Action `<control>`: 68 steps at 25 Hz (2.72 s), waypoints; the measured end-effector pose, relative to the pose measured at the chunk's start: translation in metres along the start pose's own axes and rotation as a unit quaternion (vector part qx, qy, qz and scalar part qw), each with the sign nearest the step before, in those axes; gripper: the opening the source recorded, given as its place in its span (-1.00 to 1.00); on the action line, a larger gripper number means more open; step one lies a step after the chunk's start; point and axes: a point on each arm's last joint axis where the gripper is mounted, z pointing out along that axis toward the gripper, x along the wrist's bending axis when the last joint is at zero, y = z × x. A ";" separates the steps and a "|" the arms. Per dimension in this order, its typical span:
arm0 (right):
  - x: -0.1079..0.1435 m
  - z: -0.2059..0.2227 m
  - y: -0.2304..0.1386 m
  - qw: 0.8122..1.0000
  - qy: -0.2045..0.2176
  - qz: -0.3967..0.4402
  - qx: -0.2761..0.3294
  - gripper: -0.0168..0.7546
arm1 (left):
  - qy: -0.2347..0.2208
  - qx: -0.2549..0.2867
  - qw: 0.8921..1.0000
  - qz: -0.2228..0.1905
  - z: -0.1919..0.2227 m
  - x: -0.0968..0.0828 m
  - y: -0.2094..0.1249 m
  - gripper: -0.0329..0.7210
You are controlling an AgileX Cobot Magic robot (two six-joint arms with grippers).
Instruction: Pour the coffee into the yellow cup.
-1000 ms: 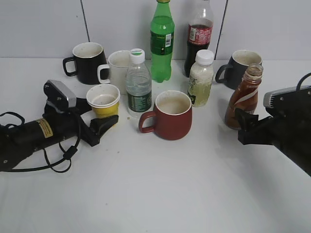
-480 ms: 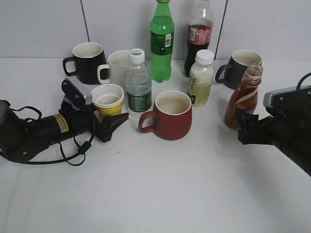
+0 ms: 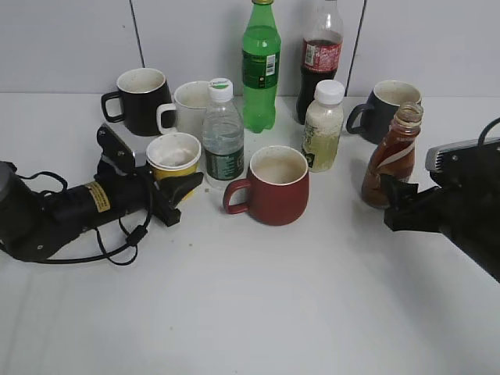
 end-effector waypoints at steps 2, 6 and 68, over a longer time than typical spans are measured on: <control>-0.002 0.000 -0.001 1.000 -0.009 0.003 0.002 0.56 | 0.000 0.000 1.000 0.000 0.000 0.000 0.000 0.04; 0.000 0.008 -0.008 1.000 -0.009 0.002 0.014 0.56 | -0.002 0.004 1.000 -0.007 -0.006 -0.004 -0.001 0.01; 0.079 0.076 0.070 0.942 0.144 -0.298 -0.064 0.35 | -0.071 -0.013 0.997 -0.005 -0.023 -0.058 0.044 -0.03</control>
